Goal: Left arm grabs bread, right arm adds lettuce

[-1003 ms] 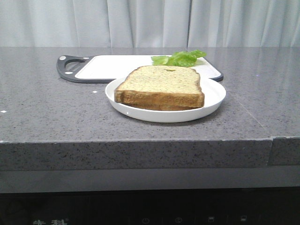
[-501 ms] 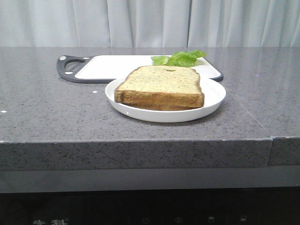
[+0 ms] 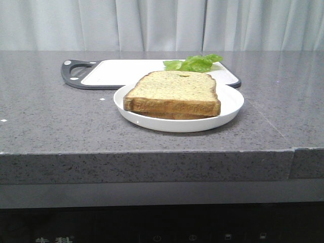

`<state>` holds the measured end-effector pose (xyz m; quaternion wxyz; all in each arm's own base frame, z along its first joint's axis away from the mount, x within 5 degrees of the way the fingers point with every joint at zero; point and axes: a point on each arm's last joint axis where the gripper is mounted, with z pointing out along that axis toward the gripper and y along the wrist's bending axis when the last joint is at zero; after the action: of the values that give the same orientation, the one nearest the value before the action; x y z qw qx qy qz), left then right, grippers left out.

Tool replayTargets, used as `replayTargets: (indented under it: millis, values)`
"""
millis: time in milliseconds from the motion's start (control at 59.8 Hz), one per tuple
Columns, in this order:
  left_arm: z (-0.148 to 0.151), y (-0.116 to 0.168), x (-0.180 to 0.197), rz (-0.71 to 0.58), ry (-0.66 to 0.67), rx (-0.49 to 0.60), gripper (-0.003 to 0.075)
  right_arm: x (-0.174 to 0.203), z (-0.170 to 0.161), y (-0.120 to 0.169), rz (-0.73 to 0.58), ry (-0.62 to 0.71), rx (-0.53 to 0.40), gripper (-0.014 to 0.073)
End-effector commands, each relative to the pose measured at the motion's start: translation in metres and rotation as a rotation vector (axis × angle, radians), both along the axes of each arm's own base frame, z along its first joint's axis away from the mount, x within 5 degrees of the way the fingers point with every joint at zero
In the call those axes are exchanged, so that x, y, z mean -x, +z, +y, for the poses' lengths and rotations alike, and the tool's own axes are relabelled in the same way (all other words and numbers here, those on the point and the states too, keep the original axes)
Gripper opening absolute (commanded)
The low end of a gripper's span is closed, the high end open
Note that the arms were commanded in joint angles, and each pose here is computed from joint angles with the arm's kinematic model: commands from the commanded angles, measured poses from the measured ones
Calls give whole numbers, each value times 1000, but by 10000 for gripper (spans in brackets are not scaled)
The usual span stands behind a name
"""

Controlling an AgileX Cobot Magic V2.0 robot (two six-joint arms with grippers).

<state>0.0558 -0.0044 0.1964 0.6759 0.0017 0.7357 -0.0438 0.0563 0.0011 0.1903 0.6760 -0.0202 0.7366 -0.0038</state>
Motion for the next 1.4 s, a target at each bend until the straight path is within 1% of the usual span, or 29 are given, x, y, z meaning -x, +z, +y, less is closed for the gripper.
replayTargets:
  millis: [0,84,134,217,334,435,535,702,769,819,852,869,919,953,969,986,1003,1036,1053,1086,1170,1304,1387]
  values:
    - [1,17,2,-168,15,36,-21,1,0,12,-124,-2,3,-61]
    - [1,31,4,-195,12,37,-21,3,0,24,-166,-1,-23,-61]
    - [1,43,6,-195,8,32,-21,5,0,34,-161,0,-54,-61]
    - [1,64,7,-169,4,8,-21,11,1,60,-152,6,-83,-61]
    - [0,97,-1,-117,0,-5,-20,12,1,95,-109,10,-84,-61]
    - [-1,115,-18,-69,0,-8,-21,6,1,119,-90,10,-83,-61]
    - [-1,127,-33,-64,3,-8,-21,-4,1,132,-68,9,-83,-61]
    - [-2,128,-42,-53,6,-8,-11,-9,2,135,-61,10,-89,-53]
    - [-2,128,-42,-51,5,-8,46,-9,2,136,-67,9,-89,-10]
    - [-2,128,-42,-53,6,-8,134,-9,2,136,-73,9,-89,66]
    - [-2,128,-42,-53,6,-8,240,-9,2,137,-77,9,-89,131]
    - [-2,128,-42,-53,6,-8,281,-9,2,137,-76,9,-89,158]
    - [-2,128,-42,-53,6,-8,459,-9,2,137,-76,9,-89,272]
    - [-2,128,-42,-53,6,-8,540,-9,2,136,-74,9,-89,339]
    - [-2,128,-42,-53,6,-8,607,-9,2,136,-73,9,-89,363]
    - [-2,128,-42,-53,6,-8,622,-9,2,136,-71,9,-89,395]
    - [-2,128,-42,-53,6,-8,658,-9,2,136,-69,9,-89,413]
    - [-2,128,-42,-53,6,-8,694,-9,2,136,-66,9,-89,449]
    - [-2,128,-42,-55,6,-5,707,-9,2,135,-64,10,-89,459]
    - [-2,129,-42,-66,5,11,698,-9,2,135,-62,10,-89,475]
    - [-3,132,-42,-58,-4,101,665,-9,2,135,-62,10,-89,474]
    - [-10,143,-53,80,-57,144,643,-9,2,135,-61,10,-89,474]
    - [-20,156,-68,185,-129,170,639,-9,2,135,-61,10,-89,474]
